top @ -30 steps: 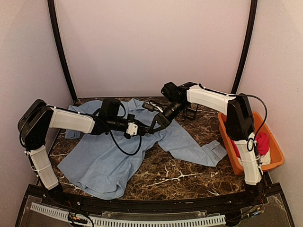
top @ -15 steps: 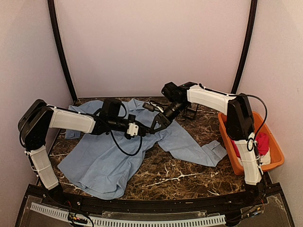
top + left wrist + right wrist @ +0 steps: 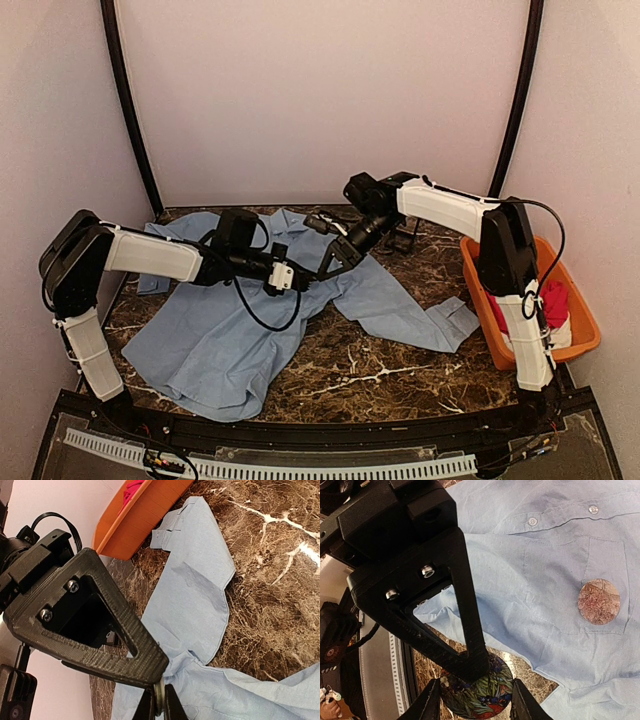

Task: Pin the brooch onto the clothing
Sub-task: Pass from the right arm to the left, then pass from the left arm to the right

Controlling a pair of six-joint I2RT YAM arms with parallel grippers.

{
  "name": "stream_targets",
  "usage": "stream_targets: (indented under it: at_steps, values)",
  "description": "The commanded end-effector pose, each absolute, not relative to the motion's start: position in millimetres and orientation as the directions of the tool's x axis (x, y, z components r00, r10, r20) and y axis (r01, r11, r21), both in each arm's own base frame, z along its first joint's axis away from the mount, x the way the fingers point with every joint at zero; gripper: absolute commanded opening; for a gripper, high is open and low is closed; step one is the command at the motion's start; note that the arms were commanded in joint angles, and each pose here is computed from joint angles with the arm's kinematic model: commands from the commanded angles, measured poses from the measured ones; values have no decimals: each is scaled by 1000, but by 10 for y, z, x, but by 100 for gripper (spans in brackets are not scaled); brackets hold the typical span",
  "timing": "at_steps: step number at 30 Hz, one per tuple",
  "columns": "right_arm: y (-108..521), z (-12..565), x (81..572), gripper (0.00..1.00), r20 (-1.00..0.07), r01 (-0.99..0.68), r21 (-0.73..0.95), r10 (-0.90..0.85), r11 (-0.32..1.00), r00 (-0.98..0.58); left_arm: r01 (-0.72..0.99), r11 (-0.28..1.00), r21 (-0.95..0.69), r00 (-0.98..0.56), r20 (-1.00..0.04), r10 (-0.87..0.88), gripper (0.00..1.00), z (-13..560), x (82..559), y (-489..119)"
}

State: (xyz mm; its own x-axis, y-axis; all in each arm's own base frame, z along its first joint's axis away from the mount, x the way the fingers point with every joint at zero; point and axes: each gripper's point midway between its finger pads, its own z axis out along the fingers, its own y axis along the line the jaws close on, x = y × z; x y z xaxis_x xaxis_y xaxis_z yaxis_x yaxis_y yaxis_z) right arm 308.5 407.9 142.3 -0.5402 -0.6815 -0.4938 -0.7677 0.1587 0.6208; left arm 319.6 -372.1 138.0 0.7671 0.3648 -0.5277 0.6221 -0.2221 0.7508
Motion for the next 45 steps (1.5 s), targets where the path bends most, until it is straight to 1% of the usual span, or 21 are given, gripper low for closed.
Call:
stream_targets:
  at_steps: [1, 4, 6, 9, 10, 11, 15, 16, 19, 20, 21, 23, 26, 29, 30, 32, 33, 37, 40, 42, 45]
  values:
    - [4119, 1456, 3199, 40, -531, -796, 586, -670, 151, -518, 645, -233, 728, 754, -557, 348, 1, 1407, 3130, -3766]
    - [4122, 1472, 3224, 45, -535, -799, 580, -666, 159, -520, 645, -233, 728, 754, -556, 349, 1, 1405, 3126, -3772]
    - [4098, 1492, 3249, 54, -537, -805, 568, -665, 171, -519, 648, -230, 727, 751, -558, 354, 1, 1413, 3130, -3775]
    - [4033, 1533, 3281, 74, -543, -823, 533, -666, 196, -511, 655, -203, 728, 741, -565, 363, 1, 1469, 3162, -3781]
    - [4003, 1555, 3301, 94, -546, -830, 517, -666, 211, -509, 669, -187, 720, 727, -581, 366, 1, 1500, 3166, -3780]
    - [3973, 1594, 3323, 98, -551, -836, 500, -662, 224, -508, 669, -173, 723, 726, -585, 362, 1, 1544, 3175, -3787]
    - [3809, 1795, 3468, 99, -586, -855, 428, -631, 291, -508, 717, -89, 692, 674, -654, 345, 1, 1794, 3180, -3800]
    - [3761, 1865, 3512, 99, -600, -861, 402, -620, 313, -506, 746, -54, 664, 638, -689, 343, 1, 1848, 3190, -3802]
    - [3596, 2068, 3636, 99, -653, -875, 275, -591, 399, -474, 806, 15, 591, 557, -767, 318, 1, 2075, 3149, -3784]
    - [3526, 2129, 3685, 99, -678, -874, 220, -577, 433, -456, 849, 48, 527, 489, -816, 309, 1, 2122, 3140, -3778]
    - [3468, 2244, 3712, 99, -715, -875, 165, -556, 455, -423, 865, 69, 496, 458, -839, 295, 1, 2211, 3112, -3758]
    - [3361, 2536, 3666, 99, -800, -880, 73, -499, 470, -333, 926, 121, 358, 318, -912, 259, 1, 2348, 3046, -3728]
    - [3210, 2730, 3651, 99, -879, -849, -9, -408, 529, -245, 961, 167, 219, 180, -959, 219, 1, 2517, 2946, -3684]
    - [3181, 2791, 3485, 99, -925, -866, -1, -330, 500, -189, 977, 210, 39, 3, -985, 173, 1, 2590, 2874, -3674]
    - [3197, 2804, 3412, 99, -938, -880, 7, -302, 475, -170, 977, 213, 6, -28, -987, 159, 1, 2642, 2845, -3675]
    - [3247, 2826, 3253, 99, -956, -914, 20, -261, 405, -136, 965, 235, -118, -149, -982, 119, 1, 2722, 2846, -3683]
    - [3286, 2854, 3179, 99, -962, -932, 28, -244, 361, -123, 950, 232, -209, -237, -966, 100, 1, 2737, 2821, -3690]
    - [3353, 2938, 2989, 98, -973, -968, 28, -216, 250, -84, 899, 192, -394, -415, -906, 82, 1, 2790, 2733, -3726]
    - [3403, 2974, 2894, 93, -975, -982, 39, -208, 185, -78, 869, 181, -460, -477, -877, 62, 1, 2819, 2680, -3709]
    - [3427, 2971, 2867, 92, -974, -984, 45, -210, 170, -81, 854, 166, -493, -504, -863, 32, 1, 2876, 2640, -3687]
    - [3464, 2943, 2852, 88, -976, -985, 64, -198, 160, -96, 861, 151, -485, -486, -874, -35, 1, 3019, 2630, -3651]
